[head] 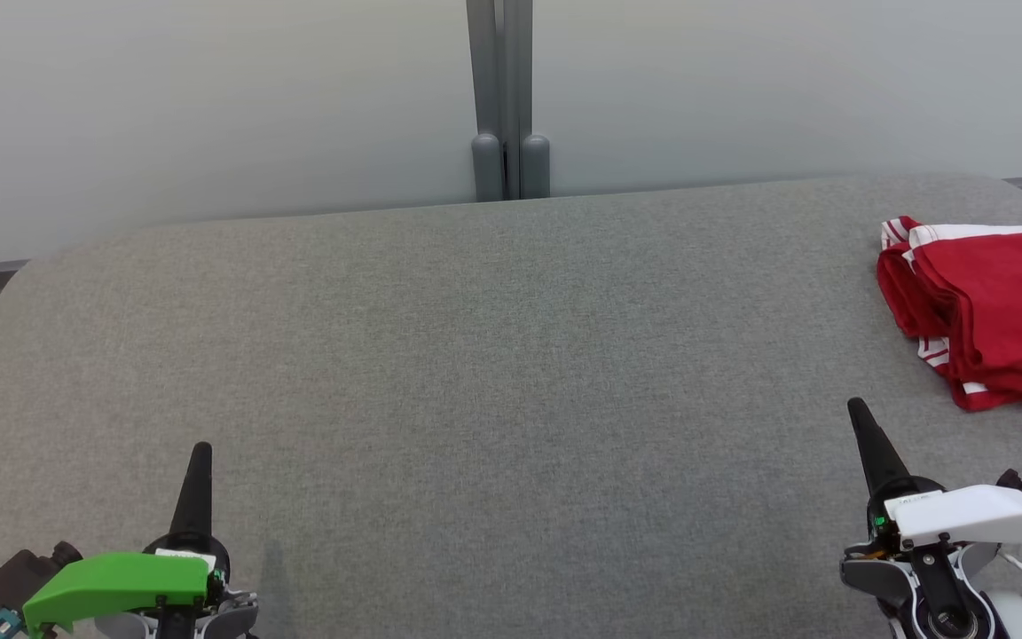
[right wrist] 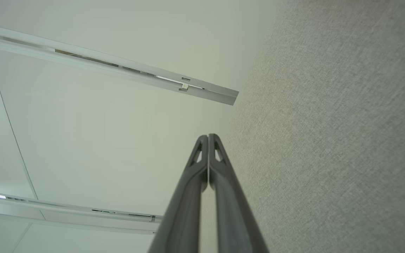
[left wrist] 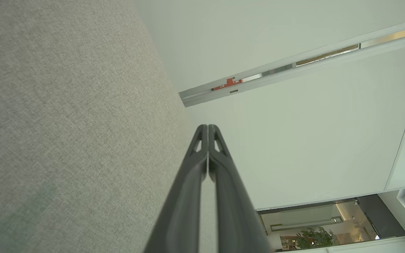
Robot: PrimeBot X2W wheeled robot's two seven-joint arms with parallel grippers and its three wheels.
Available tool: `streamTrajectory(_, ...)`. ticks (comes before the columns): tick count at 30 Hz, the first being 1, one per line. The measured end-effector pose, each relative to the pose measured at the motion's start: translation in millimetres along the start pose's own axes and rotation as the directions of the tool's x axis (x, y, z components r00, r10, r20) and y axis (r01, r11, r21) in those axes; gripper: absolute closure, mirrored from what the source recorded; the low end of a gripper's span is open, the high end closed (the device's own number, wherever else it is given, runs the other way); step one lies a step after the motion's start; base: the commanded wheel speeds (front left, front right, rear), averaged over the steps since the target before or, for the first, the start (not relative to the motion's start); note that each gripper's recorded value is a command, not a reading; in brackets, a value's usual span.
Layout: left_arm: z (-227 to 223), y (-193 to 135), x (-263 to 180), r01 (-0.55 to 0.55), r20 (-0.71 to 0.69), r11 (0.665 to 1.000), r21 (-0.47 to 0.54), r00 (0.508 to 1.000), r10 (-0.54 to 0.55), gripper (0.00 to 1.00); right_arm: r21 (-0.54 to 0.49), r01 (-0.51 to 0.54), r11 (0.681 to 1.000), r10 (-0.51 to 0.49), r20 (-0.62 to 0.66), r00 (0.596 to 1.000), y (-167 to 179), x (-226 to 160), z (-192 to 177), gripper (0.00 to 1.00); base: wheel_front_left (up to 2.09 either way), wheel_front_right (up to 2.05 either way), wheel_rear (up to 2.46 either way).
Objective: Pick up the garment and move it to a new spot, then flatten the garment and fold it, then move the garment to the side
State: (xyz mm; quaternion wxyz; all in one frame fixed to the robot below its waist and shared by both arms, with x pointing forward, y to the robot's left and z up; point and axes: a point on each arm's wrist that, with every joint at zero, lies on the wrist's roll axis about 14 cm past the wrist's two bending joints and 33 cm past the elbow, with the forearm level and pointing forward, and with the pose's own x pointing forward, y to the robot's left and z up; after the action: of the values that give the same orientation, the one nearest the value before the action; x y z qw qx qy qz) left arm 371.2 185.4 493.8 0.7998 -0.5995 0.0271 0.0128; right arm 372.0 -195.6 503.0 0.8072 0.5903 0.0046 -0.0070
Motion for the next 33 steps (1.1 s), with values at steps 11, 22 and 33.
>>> streamTrajectory(11,4,-1,5,0.008,0.003,0.996,-0.086,1.0,-0.007,1.0,0.092,0.001,0.996,-0.001,-0.002,1.0,0,5,2,1.0,0.0,0.0,0.0)
streamTrajectory(22,10,-3,9,0.022,0.012,0.986,-0.164,1.0,-0.021,1.0,0.178,-0.001,0.984,0.002,-0.002,1.0,0,9,3,1.0,0.0,0.0,0.0)
streamTrajectory(33,14,-5,13,0.035,0.016,0.971,-0.235,0.999,-0.032,1.0,0.257,-0.004,0.966,0.005,-0.002,1.0,0,13,4,1.0,0.0,0.0,0.0)
